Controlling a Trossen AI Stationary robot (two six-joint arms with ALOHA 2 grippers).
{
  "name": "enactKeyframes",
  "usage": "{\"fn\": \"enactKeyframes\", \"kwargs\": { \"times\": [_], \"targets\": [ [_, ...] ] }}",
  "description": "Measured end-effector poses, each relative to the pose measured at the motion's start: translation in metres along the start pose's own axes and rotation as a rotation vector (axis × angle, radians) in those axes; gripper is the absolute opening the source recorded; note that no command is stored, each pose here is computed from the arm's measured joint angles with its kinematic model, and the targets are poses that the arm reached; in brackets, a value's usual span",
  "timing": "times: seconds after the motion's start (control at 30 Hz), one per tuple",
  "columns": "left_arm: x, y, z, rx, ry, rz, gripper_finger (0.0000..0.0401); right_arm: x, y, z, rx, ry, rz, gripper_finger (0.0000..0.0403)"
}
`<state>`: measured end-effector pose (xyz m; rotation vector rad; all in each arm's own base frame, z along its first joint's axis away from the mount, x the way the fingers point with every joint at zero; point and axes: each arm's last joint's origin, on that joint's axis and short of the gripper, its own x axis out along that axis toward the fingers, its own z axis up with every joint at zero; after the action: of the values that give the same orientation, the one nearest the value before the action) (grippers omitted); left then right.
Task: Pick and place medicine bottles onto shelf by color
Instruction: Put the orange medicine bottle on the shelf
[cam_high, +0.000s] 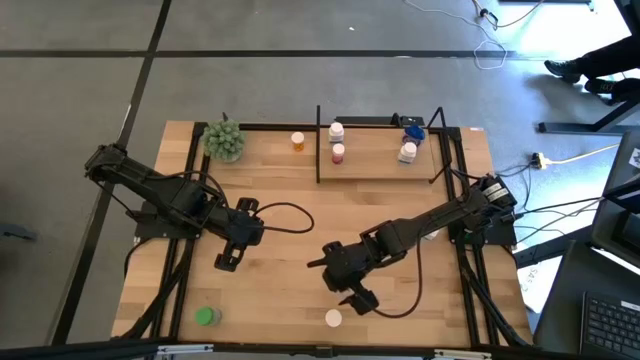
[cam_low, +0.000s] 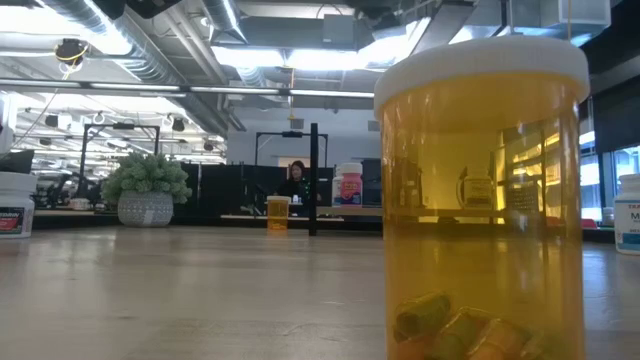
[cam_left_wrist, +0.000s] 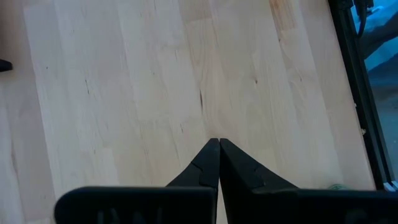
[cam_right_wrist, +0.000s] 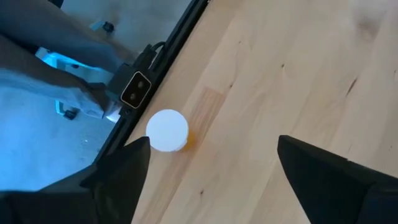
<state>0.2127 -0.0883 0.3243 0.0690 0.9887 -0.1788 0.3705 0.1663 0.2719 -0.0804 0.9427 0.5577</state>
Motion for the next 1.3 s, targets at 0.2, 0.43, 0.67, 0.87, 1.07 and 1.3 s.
{"fn": "enactKeyframes", "kwargs": {
  "times": [0.2,0.43,0.67,0.87,1.07,1.3],
  "targets": [
    [0.000,0.000,0.000,-0.001,0.000,0.000,0.0000,0.001,0.004,-0.001,-0.002,0.005,0.005,0.0354],
    [0.000,0.000,0.000,0.000,0.000,0.000,0.0000,0.013,0.020,0.000,-0.040,-0.004,0.031,0.0354],
    [0.000,0.000,0.000,0.000,-0.001,0.000,0.0000,0.047,0.028,-0.008,-0.083,0.054,0.048,0.0354],
    [0.000,0.000,0.000,-0.001,-0.001,0.000,0.0000,0.068,0.027,-0.016,-0.088,0.105,0.040,0.0354],
    [0.000,0.000,0.000,-0.001,-0.001,0.000,0.0000,0.076,0.026,-0.020,-0.107,0.124,0.043,0.0354],
    [0.000,0.000,0.000,-0.002,-0.001,0.000,0.0000,0.093,0.022,-0.027,-0.102,0.169,0.045,0.0354]
  ]
}}
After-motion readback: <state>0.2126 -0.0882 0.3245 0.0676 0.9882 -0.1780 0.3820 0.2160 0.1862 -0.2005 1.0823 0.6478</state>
